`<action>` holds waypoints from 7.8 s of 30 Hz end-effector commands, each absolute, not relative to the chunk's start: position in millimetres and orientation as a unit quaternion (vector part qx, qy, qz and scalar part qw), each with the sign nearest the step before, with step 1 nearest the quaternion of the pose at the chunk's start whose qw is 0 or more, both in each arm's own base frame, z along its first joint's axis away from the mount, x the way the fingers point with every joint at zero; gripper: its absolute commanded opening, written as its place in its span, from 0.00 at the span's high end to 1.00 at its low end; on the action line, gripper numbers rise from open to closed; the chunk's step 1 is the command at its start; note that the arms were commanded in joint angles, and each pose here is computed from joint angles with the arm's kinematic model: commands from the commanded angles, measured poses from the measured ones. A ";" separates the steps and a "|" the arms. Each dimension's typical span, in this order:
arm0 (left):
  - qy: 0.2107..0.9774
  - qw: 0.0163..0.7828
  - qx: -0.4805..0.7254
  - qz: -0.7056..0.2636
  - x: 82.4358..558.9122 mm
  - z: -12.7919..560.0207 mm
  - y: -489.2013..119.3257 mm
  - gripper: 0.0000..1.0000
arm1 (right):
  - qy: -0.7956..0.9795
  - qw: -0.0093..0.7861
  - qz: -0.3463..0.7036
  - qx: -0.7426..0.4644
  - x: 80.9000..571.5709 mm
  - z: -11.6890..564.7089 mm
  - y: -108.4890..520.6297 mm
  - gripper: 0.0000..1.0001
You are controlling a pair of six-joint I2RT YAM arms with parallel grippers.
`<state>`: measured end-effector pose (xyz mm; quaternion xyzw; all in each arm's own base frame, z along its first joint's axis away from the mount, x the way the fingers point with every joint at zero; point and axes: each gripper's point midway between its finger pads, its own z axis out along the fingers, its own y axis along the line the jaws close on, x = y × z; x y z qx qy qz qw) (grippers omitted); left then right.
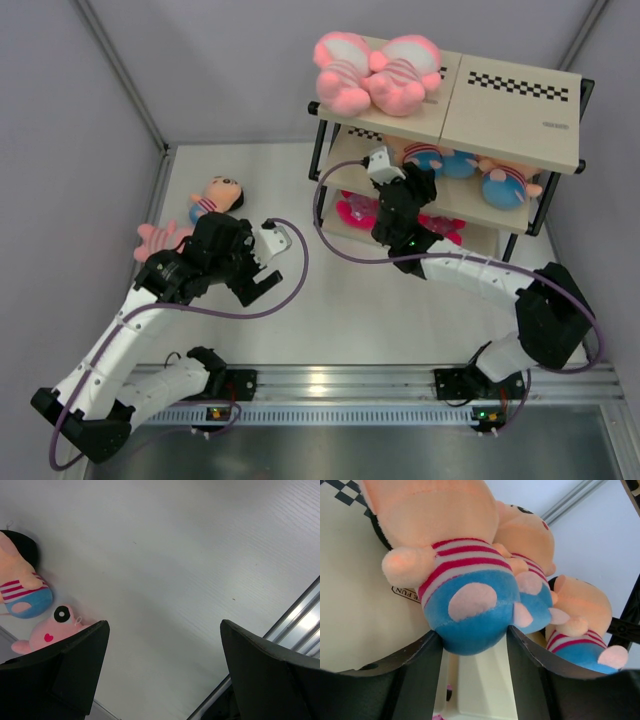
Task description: Place and organize the stuffed toys onto the shelf
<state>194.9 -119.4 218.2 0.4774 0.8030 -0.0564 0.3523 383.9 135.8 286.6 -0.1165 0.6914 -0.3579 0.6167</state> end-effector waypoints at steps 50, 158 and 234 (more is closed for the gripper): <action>0.896 0.287 0.335 0.044 262.9 174.5 -54.8 0.01 | 0.716 0.609 -0.146 -0.308 343.9 339.0 150.6 0.88; 0.766 0.437 0.412 -0.230 170.1 276.2 -104.9 1.00 | 0.367 0.581 0.098 -0.720 171.6 243.4 506.1 0.01; 0.694 0.507 0.459 -0.227 203.9 308.7 -116.6 1.00 | 0.427 0.675 0.444 -0.406 136.2 414.0 392.9 0.19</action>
